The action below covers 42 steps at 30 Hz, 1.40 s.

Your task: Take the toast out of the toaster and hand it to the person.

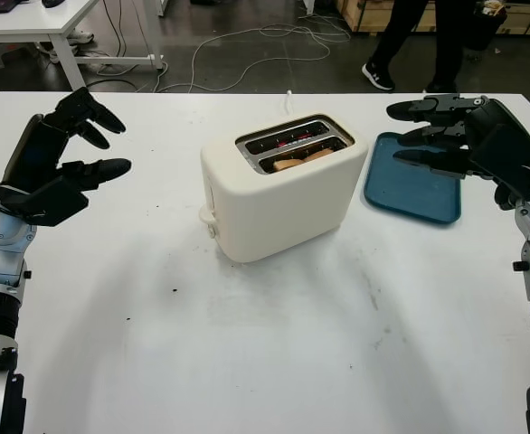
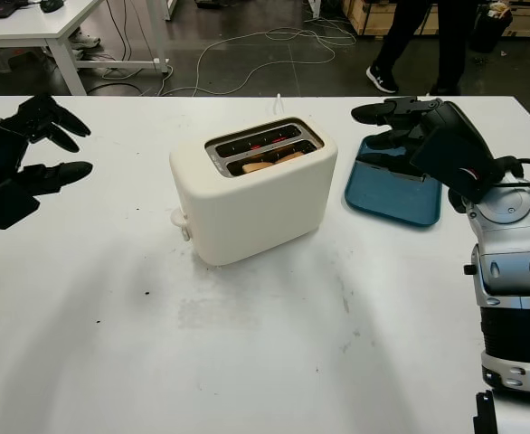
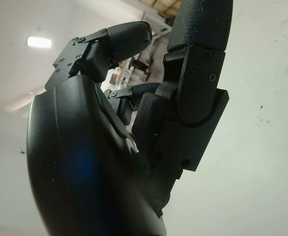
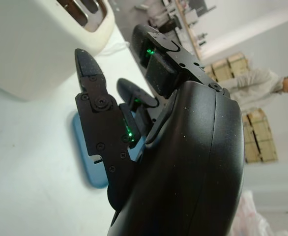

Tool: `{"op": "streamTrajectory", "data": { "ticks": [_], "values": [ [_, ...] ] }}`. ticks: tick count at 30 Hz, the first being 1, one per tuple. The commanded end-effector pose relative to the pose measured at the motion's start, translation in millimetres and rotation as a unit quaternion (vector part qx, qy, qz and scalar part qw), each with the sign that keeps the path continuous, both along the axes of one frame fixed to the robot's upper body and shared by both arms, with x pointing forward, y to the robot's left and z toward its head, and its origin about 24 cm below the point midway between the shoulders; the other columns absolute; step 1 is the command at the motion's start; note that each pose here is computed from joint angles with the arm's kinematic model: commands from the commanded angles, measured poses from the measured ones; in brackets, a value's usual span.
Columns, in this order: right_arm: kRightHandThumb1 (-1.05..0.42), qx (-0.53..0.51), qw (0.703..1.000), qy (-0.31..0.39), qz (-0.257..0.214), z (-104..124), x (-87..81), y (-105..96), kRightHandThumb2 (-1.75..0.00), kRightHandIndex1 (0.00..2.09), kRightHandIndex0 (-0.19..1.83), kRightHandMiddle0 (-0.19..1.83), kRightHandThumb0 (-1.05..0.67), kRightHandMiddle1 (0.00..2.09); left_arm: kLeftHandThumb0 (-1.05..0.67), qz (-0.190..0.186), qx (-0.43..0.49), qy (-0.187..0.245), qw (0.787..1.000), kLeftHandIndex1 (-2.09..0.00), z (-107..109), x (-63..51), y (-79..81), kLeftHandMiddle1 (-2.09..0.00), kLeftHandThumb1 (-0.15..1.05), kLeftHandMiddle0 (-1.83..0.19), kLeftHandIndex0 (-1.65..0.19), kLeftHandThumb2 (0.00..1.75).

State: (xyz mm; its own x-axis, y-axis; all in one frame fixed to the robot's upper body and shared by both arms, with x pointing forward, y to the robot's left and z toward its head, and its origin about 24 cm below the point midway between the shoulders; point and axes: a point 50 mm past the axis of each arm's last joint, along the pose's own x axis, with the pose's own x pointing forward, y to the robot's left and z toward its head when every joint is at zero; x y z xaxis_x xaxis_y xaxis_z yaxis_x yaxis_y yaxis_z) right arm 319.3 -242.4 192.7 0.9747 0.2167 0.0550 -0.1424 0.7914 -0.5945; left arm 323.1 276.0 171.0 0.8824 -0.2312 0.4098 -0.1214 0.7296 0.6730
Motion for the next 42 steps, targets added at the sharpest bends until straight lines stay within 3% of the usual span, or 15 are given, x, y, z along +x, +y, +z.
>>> {"op": "streamTrajectory", "data": {
  "ticks": [1, 42],
  "values": [
    [-0.84, 0.009, 1.000, -0.001, -0.003, 1.2, -0.3, 0.9, 0.00, 0.52, 0.59, 0.75, -0.27, 0.00, -1.05, 0.002, -0.002, -0.004, 1.000, -1.46, 0.8, -0.8, 1.0, -1.51, 0.92, -0.36, -0.28, 0.22],
    [-0.83, 0.024, 1.000, 0.002, -0.002, 1.9, -0.4, 2.0, 0.00, 0.60, 0.54, 0.74, -0.27, 0.01, -1.05, 0.004, -0.003, -0.001, 1.000, -1.46, 1.0, -0.3, 1.1, -1.51, 0.92, -0.37, -0.29, 0.22]
  ]
}}
